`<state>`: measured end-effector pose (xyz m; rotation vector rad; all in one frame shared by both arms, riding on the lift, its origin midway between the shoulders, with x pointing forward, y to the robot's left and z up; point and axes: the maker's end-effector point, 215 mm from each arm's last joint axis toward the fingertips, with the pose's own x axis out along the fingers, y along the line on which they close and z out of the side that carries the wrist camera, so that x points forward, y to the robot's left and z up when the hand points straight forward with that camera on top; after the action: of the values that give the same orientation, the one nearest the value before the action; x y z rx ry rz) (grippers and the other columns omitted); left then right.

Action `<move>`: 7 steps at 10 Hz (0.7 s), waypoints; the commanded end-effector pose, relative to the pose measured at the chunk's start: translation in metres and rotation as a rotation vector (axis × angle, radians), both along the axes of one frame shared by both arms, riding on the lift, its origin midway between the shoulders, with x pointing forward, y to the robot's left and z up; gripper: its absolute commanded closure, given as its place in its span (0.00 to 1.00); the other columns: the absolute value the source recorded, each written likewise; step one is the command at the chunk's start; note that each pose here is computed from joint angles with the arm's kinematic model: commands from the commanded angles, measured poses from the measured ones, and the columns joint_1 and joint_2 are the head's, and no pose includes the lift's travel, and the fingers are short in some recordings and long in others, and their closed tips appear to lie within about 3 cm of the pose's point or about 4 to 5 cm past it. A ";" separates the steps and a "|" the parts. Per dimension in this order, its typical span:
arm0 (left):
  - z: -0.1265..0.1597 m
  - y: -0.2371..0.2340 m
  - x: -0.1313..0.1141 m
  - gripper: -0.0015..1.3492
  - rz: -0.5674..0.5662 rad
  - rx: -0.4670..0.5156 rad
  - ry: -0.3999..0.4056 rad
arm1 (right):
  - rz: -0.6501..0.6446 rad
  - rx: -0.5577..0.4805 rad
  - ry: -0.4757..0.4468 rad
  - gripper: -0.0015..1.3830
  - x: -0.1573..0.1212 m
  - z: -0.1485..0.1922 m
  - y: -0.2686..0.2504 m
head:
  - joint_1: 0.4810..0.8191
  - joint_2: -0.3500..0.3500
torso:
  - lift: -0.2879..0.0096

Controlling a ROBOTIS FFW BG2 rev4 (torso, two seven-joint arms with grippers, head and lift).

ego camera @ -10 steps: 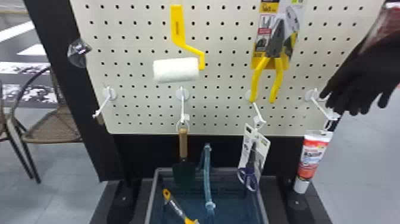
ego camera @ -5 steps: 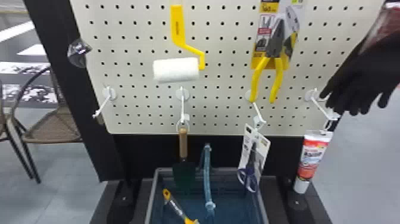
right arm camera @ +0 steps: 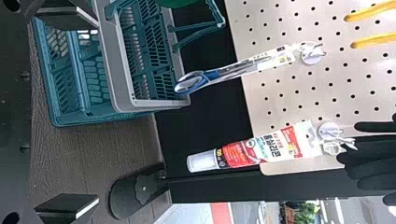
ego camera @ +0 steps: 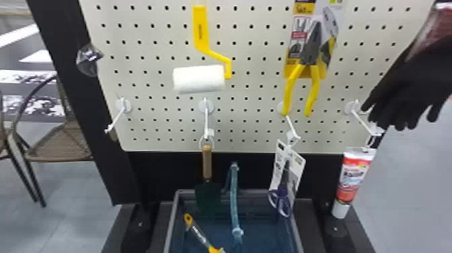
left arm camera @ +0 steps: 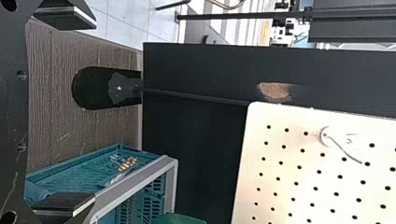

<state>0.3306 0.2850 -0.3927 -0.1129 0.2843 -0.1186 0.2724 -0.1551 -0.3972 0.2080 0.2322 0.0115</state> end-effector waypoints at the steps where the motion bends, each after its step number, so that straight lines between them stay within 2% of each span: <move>1: 0.000 0.000 0.000 0.00 0.000 0.000 0.000 | 0.000 0.000 0.000 0.00 0.000 0.000 0.000 | 0.20 0.50 | 0.63; 7: 0.000 0.000 0.000 0.00 0.000 0.000 0.000 | 0.000 0.000 0.000 0.00 0.000 0.000 0.000 | 0.20 0.50 | 0.63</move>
<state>0.3306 0.2850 -0.3927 -0.1129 0.2843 -0.1186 0.2724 -0.1551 -0.3972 0.2080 0.2322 0.0115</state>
